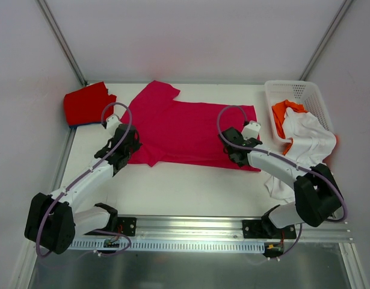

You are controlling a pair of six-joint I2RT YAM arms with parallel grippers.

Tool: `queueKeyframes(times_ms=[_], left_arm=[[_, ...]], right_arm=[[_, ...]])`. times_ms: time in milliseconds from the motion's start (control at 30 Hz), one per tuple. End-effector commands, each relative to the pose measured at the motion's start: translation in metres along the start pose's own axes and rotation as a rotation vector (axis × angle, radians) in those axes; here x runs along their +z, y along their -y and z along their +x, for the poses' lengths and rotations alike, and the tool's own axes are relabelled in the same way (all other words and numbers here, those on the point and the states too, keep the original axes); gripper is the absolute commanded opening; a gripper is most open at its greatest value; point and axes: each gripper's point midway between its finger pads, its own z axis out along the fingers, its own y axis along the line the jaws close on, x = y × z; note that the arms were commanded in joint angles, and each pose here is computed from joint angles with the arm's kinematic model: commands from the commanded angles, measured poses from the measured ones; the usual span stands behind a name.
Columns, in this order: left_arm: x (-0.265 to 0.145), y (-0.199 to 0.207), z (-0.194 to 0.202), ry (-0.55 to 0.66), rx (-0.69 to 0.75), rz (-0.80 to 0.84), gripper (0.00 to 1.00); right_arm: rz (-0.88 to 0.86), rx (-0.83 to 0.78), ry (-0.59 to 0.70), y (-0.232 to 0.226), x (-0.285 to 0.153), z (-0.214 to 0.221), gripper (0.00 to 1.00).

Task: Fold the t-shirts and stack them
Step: Fold the tshirt

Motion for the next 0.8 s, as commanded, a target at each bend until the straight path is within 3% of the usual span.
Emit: queueKeyframes(times_ms=[0, 767], left_arm=[[0.003, 0.007, -0.026, 0.072, -0.006, 0.014, 0.0], [0.065, 0.004, -0.066, 0.112, 0.012, -0.079, 0.0]], right_arm=[[0.003, -0.005, 0.024, -0.003, 0.001, -0.019, 0.0], [0.033, -0.077, -0.037, -0.038, 0.046, -0.046, 0.0]])
